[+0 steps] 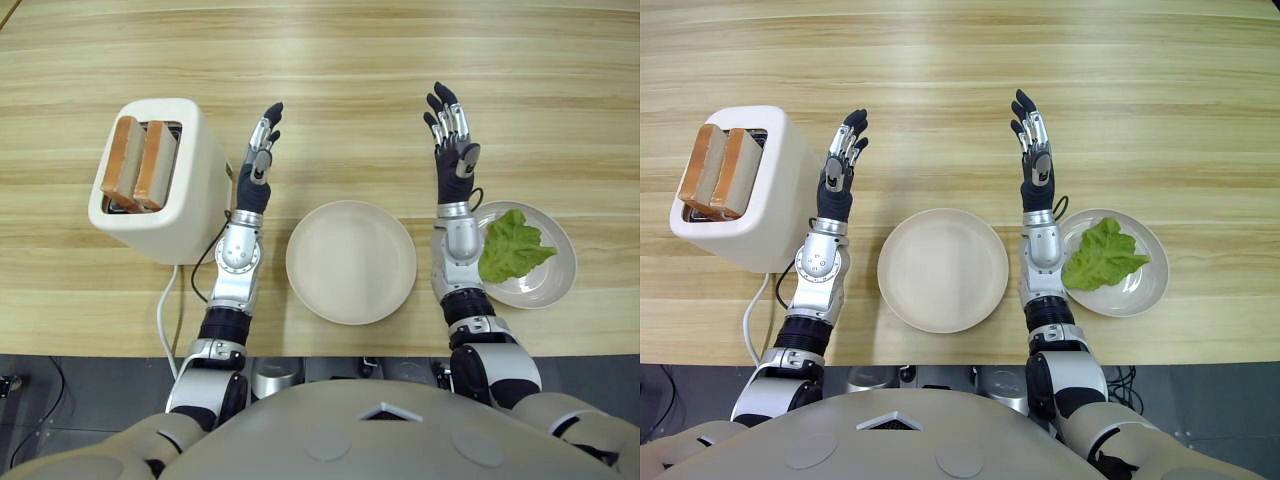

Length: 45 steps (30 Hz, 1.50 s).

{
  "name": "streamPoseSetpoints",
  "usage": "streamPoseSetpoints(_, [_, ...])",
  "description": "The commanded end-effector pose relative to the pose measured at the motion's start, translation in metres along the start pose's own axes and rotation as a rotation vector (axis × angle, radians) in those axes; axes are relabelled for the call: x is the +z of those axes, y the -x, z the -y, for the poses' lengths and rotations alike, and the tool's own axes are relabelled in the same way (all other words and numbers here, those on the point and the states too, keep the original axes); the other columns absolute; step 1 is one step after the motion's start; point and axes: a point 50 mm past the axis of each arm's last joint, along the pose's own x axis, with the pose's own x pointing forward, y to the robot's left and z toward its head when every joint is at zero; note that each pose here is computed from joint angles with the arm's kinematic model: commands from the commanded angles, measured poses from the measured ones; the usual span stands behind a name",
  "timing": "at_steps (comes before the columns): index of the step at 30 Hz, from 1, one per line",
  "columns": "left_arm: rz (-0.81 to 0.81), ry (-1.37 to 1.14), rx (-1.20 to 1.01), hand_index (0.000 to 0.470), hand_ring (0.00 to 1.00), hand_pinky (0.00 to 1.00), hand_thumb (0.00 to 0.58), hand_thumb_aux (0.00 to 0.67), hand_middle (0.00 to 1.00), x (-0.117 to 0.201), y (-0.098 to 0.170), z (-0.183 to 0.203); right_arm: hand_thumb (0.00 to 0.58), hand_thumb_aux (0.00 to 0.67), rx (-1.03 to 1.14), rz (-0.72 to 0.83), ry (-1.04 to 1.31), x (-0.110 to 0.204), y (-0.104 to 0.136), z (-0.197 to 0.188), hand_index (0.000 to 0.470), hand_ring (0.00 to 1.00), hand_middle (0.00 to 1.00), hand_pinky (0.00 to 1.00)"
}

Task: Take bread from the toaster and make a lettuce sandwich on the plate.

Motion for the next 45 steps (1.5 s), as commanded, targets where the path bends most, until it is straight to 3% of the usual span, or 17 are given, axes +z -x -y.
streamPoseSetpoints(1, [0.113,-0.240,0.063,0.000,0.00,0.00,0.000,0.000,0.00,0.031,0.000,-0.033,0.000,0.000,0.013,-0.012,-0.014,-0.002,-0.002,-0.005,0.000,0.00,0.00,0.00])
streamPoseSetpoints(7, [0.167,-0.669,0.144,0.000,0.00,0.00,0.000,0.000,0.00,0.100,0.017,-0.090,0.000,0.000,0.011,-0.013,-0.025,-0.002,-0.002,-0.008,0.000,0.00,0.00,0.00])
streamPoseSetpoints(13, [-0.023,-0.941,0.325,0.000,0.00,0.00,0.000,0.000,0.00,0.119,0.044,-0.151,0.000,0.000,0.015,-0.013,-0.030,-0.002,-0.001,-0.010,0.000,0.00,0.00,0.00])
streamPoseSetpoints(18, [-0.158,-1.160,0.446,0.000,0.00,0.00,0.000,0.000,0.00,0.121,0.067,-0.182,0.000,0.000,0.012,-0.016,-0.030,-0.002,-0.001,-0.010,0.000,0.00,0.00,0.00])
streamPoseSetpoints(25, [-0.407,-1.208,0.335,0.000,0.00,0.00,0.000,0.000,0.00,0.080,0.082,-0.183,0.000,0.000,0.009,-0.015,-0.024,-0.003,-0.001,-0.008,0.000,0.00,0.00,0.00])
streamPoseSetpoints(43, [-0.508,-1.130,0.260,0.002,0.00,0.00,0.005,0.003,0.00,0.056,0.076,-0.175,0.000,0.000,-0.005,-0.004,-0.001,-0.001,-0.001,-0.005,0.000,0.00,0.00,0.00])
streamPoseSetpoints(44, [-0.501,-1.126,0.251,0.004,0.00,0.00,0.009,0.005,0.00,0.056,0.074,-0.173,0.000,0.000,-0.007,0.001,0.003,-0.001,-0.001,-0.004,0.000,0.00,0.00,0.00])
streamPoseSetpoints(45, [-0.497,-1.119,0.240,0.025,0.00,0.00,0.062,0.037,0.00,0.056,0.073,-0.172,0.000,0.000,-0.010,0.006,0.006,0.000,-0.001,-0.004,0.000,0.00,0.00,0.00])
